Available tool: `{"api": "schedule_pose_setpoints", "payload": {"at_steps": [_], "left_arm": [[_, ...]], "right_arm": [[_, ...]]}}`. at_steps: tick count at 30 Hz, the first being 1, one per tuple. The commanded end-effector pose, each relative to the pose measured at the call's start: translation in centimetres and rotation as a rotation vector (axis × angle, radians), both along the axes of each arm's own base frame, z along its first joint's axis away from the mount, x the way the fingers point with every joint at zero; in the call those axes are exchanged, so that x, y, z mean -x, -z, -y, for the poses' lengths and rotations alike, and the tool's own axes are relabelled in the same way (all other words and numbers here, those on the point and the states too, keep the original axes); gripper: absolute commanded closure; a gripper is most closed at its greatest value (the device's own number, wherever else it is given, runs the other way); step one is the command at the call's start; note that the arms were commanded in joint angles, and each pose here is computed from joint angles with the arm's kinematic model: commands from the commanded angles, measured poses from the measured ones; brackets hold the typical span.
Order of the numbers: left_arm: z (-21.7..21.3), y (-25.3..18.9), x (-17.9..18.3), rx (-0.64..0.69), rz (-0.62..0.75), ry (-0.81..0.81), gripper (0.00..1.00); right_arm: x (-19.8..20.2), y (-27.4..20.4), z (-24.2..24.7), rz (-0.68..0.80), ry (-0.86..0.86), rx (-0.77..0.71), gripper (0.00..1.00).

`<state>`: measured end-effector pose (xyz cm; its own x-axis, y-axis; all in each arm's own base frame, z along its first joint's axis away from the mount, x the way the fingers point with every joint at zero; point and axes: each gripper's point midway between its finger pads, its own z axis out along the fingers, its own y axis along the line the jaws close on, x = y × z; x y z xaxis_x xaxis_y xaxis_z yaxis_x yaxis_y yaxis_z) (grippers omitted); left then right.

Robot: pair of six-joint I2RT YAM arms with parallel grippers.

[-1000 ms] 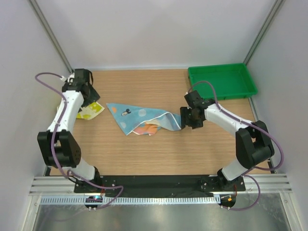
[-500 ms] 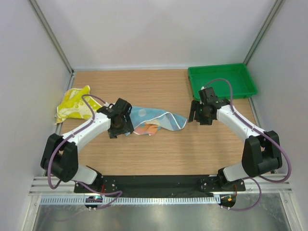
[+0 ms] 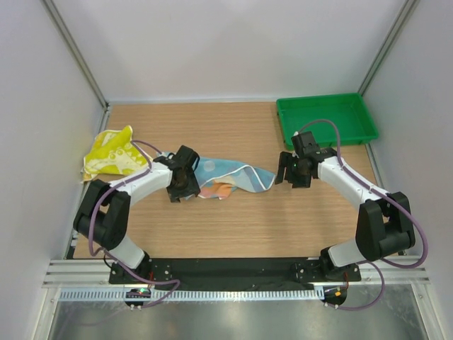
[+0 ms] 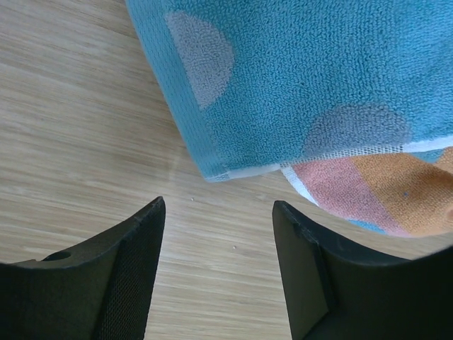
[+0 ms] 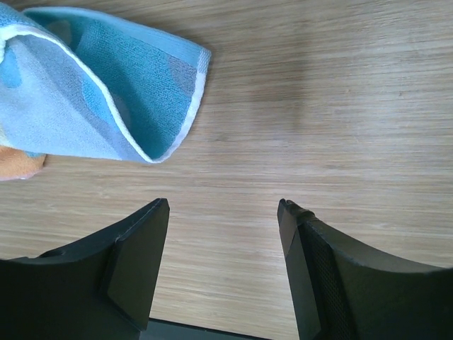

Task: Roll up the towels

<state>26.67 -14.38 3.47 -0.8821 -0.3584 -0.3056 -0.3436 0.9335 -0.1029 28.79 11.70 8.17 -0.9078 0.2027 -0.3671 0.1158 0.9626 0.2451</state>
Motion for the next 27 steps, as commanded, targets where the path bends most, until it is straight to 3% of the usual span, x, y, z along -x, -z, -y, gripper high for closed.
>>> {"api": "schedule_pose_setpoints", "payload": {"at_steps": [1,12,16,24,27], "left_arm": [[0.2,-0.3,-1.4,0.001,0.046,-0.006,0.38],[-0.1,2.0,-1.3,-0.034,0.014,0.006,0.55],[0.2,2.3,-1.8,-0.033,0.019,0.022,0.69],[0.1,2.3,-2.7,-0.05,0.044,0.036,0.85],[0.1,2.3,-3.0,-0.044,0.05,0.041,0.98]], "right_arm": [[-0.8,-0.8,-0.5,0.036,-0.012,-0.02,0.3],[-1.3,-0.4,-0.4,0.03,-0.012,-0.015,0.3],[-1.4,-0.4,-0.5,0.028,-0.012,-0.018,0.3],[-1.7,-0.2,-0.4,0.022,-0.011,-0.012,0.3],[-1.7,0.0,-0.5,0.017,-0.009,-0.015,0.3]]}}
